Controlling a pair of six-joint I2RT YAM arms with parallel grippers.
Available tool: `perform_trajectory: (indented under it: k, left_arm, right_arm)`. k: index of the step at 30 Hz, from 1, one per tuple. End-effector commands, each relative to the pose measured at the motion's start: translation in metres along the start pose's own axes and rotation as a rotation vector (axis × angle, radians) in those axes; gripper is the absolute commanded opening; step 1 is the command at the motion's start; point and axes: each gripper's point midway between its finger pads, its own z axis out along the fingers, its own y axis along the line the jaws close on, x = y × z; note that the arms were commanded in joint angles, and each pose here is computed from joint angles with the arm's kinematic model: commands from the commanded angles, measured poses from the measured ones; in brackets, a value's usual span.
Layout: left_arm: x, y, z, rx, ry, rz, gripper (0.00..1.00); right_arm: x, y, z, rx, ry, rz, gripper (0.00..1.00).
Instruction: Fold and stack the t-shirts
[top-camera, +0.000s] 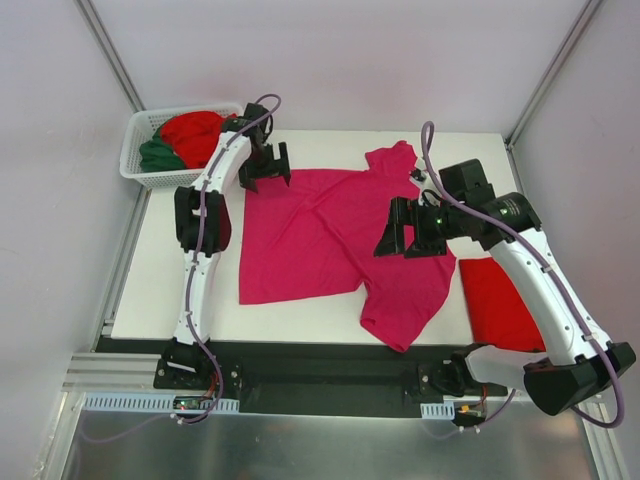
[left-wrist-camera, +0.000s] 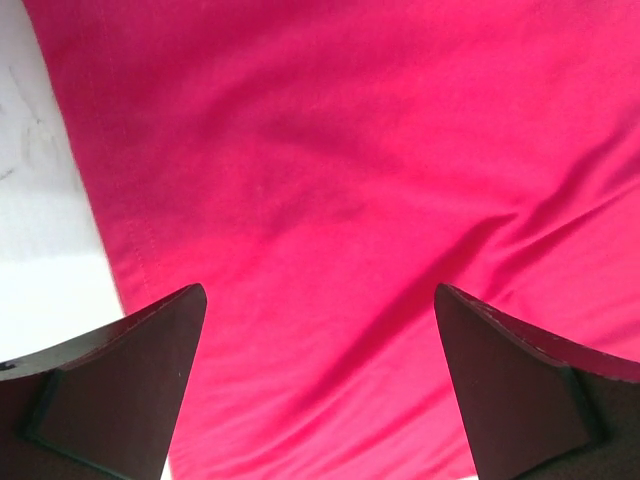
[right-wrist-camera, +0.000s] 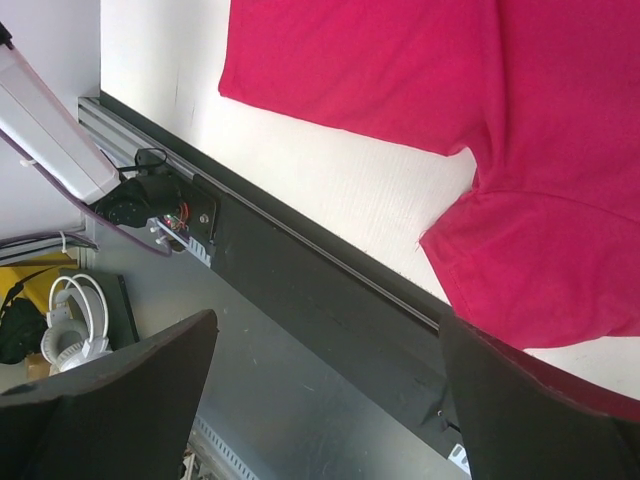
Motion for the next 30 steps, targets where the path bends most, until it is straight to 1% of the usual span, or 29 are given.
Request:
perform_trajectory:
  k: [1,3,8,12,15,20,25,30]
  left_arm:
    - [-0.018,-0.024,-0.008,0.182,-0.006,-0.091,0.99]
    - [-0.020,-0.028,-0.006,0.236,0.004,-0.110,0.99]
    - [-0.024,-0.038,0.003,0.300,0.006,-0.120,0.99]
    - [-0.019,-0.045,0.009,0.280,-0.001,-0.071,0.99]
    - [-0.009,-0.044,0.018,0.248,0.020,-0.043,0.99]
    - [0.014,-0.041,0.027,0.135,0.047,0.044,0.99]
    - [0.024,-0.037,0.036,0.120,0.087,0.048,0.99]
    - [0.023,-0.033,0.041,0.104,0.088,0.042,0.99]
  right_arm:
    - [0.006,-0.004,-0.001,0.016,0.027,-0.014,0.96]
    - [0.006,-0.004,-0.001,0.019,0.035,-0.013,0.96]
    - [0.007,-0.007,0.000,0.027,0.046,-0.017,0.96]
    - [0.009,-0.009,0.002,0.027,0.056,-0.014,0.96]
    - [0.011,-0.011,0.003,0.032,0.063,-0.007,0.96]
    - [0.016,-0.014,0.005,0.038,0.069,0.006,0.96]
    - [0.021,-0.017,0.005,0.045,0.068,0.016,0.96]
    - [0.027,-0.020,0.005,0.048,0.071,0.023,0.96]
